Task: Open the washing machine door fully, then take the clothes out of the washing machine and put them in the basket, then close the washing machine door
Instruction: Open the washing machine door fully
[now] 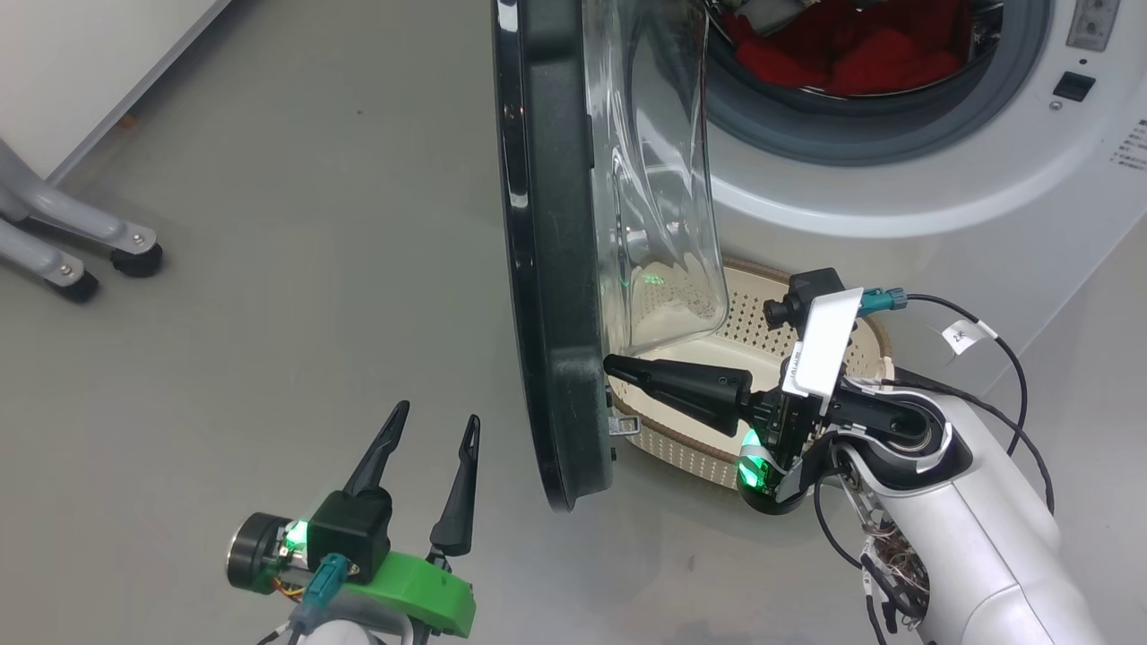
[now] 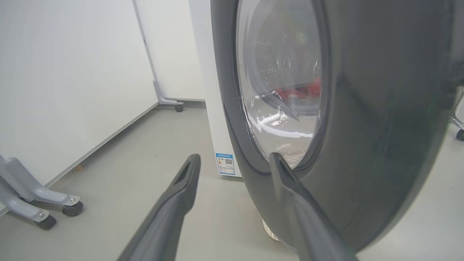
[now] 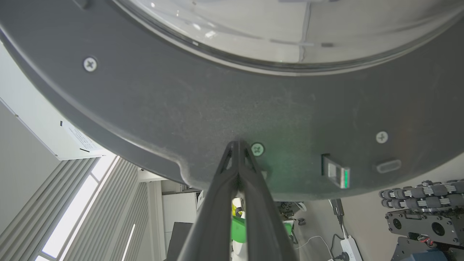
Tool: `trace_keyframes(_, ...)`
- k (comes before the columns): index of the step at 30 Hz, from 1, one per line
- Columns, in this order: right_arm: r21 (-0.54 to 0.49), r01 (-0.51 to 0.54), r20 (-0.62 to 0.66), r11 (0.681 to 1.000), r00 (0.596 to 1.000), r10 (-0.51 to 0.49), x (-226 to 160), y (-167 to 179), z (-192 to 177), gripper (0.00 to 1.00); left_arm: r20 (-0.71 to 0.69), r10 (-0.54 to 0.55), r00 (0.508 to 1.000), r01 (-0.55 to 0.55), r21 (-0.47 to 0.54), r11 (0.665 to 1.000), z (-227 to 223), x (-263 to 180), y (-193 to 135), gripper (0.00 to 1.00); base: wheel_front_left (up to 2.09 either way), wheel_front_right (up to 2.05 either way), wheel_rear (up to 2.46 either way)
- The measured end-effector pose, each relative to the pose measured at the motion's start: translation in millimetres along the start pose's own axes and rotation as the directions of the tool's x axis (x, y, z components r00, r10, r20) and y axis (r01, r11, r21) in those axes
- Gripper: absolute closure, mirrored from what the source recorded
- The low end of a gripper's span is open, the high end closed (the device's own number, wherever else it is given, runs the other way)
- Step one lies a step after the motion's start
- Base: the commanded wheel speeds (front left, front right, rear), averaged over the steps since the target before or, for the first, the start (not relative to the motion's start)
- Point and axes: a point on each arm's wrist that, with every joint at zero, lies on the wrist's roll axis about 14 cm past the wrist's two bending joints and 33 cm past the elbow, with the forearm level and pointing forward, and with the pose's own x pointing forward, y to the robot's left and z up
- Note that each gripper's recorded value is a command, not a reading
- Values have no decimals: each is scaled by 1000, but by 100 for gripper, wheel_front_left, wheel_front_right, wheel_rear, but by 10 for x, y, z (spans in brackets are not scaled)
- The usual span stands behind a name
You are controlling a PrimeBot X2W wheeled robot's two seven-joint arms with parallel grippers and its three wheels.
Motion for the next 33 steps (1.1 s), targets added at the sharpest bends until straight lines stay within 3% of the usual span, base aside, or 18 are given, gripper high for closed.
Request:
trace_keyframes(16,23,-66,178,998,982,60,-203,33,165,100,8,13,1000,-13,-7,1000,18,-22,34,0,0,0,0)
trace_keyframes(20,13,-94,276,995,957,87,-371,57,253,100,6,11,1000,-11,-10,1000,5,-27,25,0,0,0,0)
trace_keyframes(24,6,-102,409,995,908,91,-645,25,381,100,9,-2,1000,2,-12,1000,9,-15,-10,0,0,0,0)
trace_keyframes(25,3,-92,439,996,895,81,-720,3,407,95,9,-4,1000,4,-12,1000,9,-14,-14,0,0,0,0)
trace_keyframes(26,-5,-76,468,997,881,69,-800,-26,433,58,10,-6,1000,6,-9,1000,8,-14,-17,0,0,0,0)
trace_keyframes(27,-9,-55,497,998,866,52,-880,-61,456,8,10,-8,1000,8,-8,1000,7,-17,-16,0,0,0,0)
trace_keyframes(28,-9,-43,518,999,855,41,-945,-86,463,0,8,-10,1000,10,-6,1000,-1,-22,-16,0,0,0,0)
trace_keyframes(33,-24,16,611,1000,792,2,-1190,-178,463,0,-5,-17,1000,17,-12,1000,-50,-50,-32,0,0,0,0)
